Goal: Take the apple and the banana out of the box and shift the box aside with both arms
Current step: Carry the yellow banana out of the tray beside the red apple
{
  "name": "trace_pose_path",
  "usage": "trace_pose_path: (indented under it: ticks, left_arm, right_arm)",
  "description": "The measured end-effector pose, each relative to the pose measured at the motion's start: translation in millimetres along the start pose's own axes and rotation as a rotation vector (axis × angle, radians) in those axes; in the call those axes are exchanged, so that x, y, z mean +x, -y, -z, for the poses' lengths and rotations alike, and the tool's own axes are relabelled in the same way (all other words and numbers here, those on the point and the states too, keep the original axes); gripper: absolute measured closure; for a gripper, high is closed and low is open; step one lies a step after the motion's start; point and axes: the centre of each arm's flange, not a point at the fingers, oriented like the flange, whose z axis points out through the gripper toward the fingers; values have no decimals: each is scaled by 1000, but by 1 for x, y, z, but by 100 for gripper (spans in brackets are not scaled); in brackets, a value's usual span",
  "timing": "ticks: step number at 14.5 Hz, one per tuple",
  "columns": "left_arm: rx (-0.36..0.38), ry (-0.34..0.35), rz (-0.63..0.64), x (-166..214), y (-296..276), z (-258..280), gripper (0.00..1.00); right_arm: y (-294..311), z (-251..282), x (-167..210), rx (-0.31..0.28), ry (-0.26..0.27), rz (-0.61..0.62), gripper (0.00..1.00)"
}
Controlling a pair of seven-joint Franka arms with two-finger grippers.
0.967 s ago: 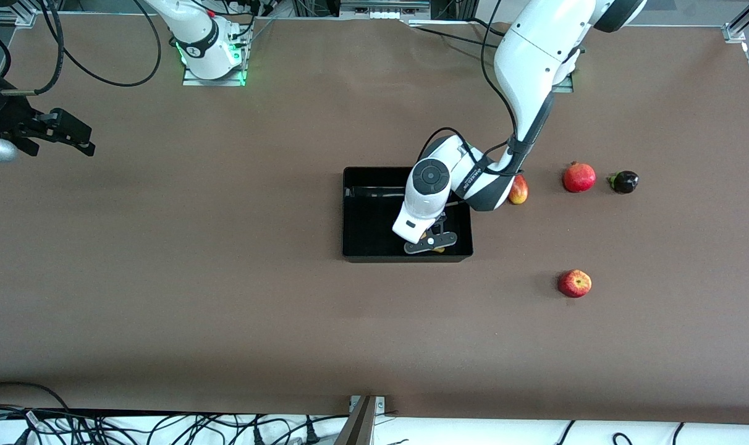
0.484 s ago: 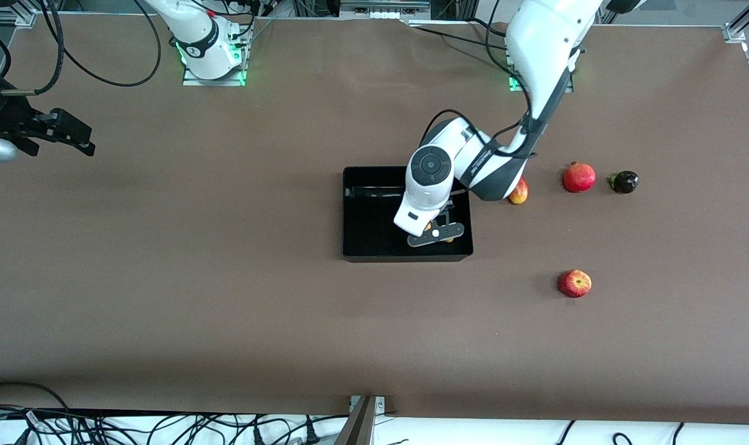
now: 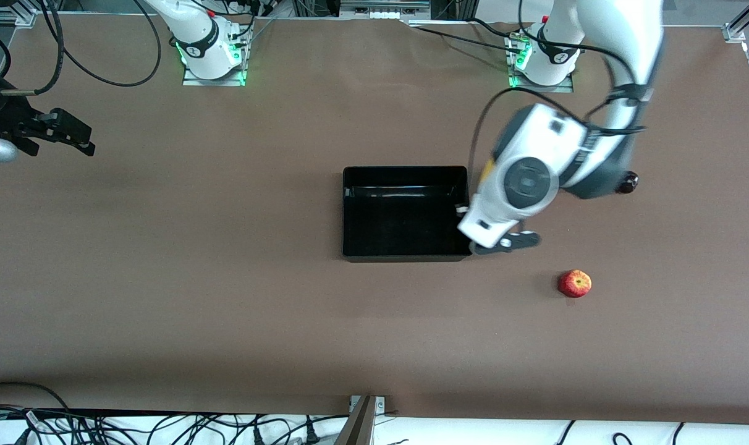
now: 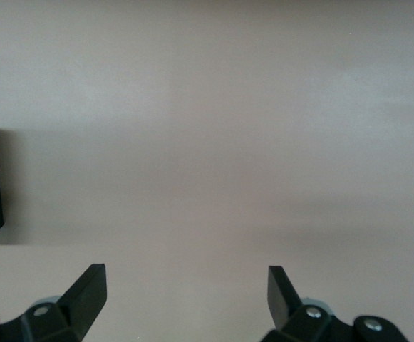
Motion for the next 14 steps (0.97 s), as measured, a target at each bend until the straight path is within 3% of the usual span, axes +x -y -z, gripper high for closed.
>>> trace_pose_path:
  ticks: [4, 7, 12, 14]
  left_arm:
    - [-40, 3, -194, 56, 174, 11, 62]
    - [-69, -109, -272, 89, 273, 3, 62]
    - [-34, -305, -247, 143, 327, -51, 62]
    - [-22, -330, -220, 157, 334, -78, 62]
  right_arm:
    - [0, 0, 0, 0, 2, 0, 0]
    - [0, 0, 0, 0, 2, 0, 0]
    - [0, 0, 0, 0, 3, 0, 0]
    - [0, 0, 0, 0, 4, 0, 0]
